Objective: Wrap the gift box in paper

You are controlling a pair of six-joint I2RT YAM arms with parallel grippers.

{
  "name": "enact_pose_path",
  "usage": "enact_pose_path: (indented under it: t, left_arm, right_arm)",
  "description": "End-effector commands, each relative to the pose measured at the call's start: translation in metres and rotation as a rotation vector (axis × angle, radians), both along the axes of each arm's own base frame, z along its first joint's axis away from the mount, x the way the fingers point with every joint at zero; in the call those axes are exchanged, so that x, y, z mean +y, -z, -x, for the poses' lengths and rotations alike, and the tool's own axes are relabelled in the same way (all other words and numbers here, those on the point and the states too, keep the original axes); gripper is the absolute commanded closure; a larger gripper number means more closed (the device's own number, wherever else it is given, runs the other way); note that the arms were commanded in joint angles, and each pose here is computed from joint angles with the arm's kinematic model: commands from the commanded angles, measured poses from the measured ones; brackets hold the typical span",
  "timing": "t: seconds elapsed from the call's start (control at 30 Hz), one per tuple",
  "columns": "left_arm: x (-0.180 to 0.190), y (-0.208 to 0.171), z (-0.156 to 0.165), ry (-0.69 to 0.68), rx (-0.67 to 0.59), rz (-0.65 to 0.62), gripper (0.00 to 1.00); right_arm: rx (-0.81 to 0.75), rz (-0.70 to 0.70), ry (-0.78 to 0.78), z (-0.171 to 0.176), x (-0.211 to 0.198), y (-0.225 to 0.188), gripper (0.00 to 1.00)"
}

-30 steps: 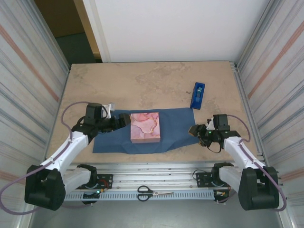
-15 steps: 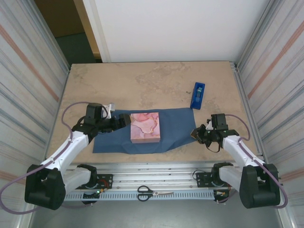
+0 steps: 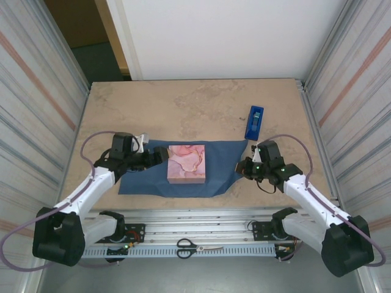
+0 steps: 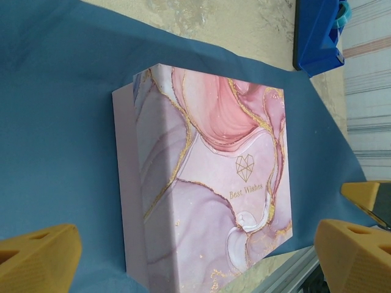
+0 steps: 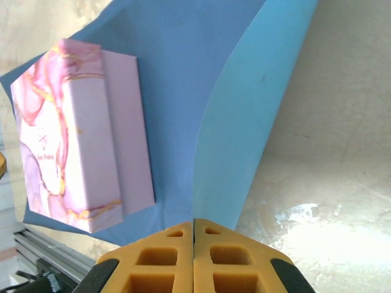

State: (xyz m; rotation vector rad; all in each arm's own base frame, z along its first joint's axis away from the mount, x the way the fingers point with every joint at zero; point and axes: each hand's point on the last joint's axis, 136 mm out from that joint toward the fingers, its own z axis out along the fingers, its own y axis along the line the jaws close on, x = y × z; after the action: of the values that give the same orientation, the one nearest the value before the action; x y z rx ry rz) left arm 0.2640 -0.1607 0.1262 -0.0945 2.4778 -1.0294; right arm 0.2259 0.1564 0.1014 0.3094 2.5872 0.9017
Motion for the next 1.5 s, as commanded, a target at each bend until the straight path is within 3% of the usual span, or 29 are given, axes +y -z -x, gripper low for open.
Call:
enact_pose_path:
  t: [0.0, 0.3, 0.53, 1.03, 1.23, 1.47]
  left_arm:
    - [-0.004, 0.0, 0.001, 0.015, 0.017, 0.03, 0.02]
    - [-0.021, 0.012, -0.01, 0.068, 0.083, 0.092, 0.06]
    - [-0.038, 0.029, -0.009, 0.139, 0.148, 0.111, 0.16]
    - [-0.051, 0.04, -0.01, 0.184, 0.159, 0.095, 0.23]
    - [-0.049, 0.04, -0.009, 0.188, 0.152, 0.081, 0.22]
    - [-0.038, 0.01, -0.014, 0.1, 0.064, 0.058, 0.14]
  right_arm:
    - [-0.098, 0.057, -0.051, -0.009, 0.006, -0.017, 0.92]
    - [-0.171, 0.062, -0.2, -0.008, 0.04, -0.034, 0.92]
    - [-0.253, 0.029, -0.286, -0.002, 0.06, -0.049, 0.92]
    - [-0.251, 0.047, -0.289, -0.002, 0.061, -0.046, 0.92]
    - [-0.256, 0.038, -0.292, -0.001, 0.061, -0.048, 0.92]
    - [-0.376, 0.056, -0.364, -0.003, 0.078, -0.076, 0.92]
